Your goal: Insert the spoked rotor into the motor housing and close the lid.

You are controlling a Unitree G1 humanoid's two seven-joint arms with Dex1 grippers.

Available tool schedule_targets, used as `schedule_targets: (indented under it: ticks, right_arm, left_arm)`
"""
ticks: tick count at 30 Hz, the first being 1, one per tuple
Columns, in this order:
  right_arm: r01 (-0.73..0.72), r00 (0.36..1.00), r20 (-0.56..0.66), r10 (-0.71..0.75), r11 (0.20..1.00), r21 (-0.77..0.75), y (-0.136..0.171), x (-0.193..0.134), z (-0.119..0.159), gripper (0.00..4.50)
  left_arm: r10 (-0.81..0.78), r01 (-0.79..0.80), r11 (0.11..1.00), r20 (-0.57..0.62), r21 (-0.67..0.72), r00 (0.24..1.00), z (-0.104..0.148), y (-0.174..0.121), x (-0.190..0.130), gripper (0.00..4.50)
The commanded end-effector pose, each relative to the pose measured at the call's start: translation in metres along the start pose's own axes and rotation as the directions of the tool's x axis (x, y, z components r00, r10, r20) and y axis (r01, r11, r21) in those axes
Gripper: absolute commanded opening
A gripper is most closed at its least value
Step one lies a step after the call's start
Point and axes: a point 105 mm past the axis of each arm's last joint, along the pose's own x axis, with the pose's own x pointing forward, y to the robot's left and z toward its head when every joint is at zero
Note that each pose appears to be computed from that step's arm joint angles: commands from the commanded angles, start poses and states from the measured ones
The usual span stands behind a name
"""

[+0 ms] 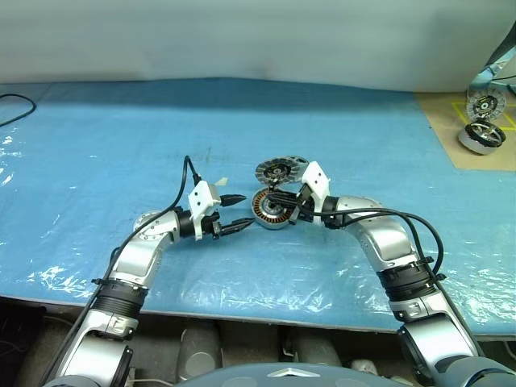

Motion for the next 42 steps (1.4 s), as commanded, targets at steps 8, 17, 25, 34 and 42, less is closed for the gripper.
schedule_targets:
  ticks: [8,17,25,34,42]
  right_arm:
    - [0.033,0.990,-0.133,-0.036,0.999,-0.030,-0.003,-0.007,-0.033,0.03]
    - [0.117,0.956,-0.291,-0.035,0.956,0.268,-0.001,-0.020,-0.077,0.03]
    - [0.177,0.913,-0.403,-0.062,0.950,0.255,-0.002,-0.036,-0.092,0.03]
    - [0.064,0.998,0.001,-0.065,0.987,0.146,-0.006,-0.033,0.007,0.03]
    - [-0.061,0.978,0.202,0.041,0.994,0.091,0.000,-0.044,0.077,0.03]
  left_arm:
    - [0.008,-0.008,1.000,0.015,0.025,1.000,0.001,0.001,0.003,3.02]
    - [-0.003,0.002,1.000,0.025,0.025,1.000,0.002,0.001,0.007,3.02]
    - [-0.010,0.009,1.000,0.026,0.025,1.000,0.002,0.000,0.008,3.02]
    - [-0.013,0.013,1.000,0.035,0.021,0.999,0.003,0.000,0.011,3.02]
    - [-0.008,0.007,1.000,0.038,0.020,0.999,0.003,0.001,0.012,3.02]
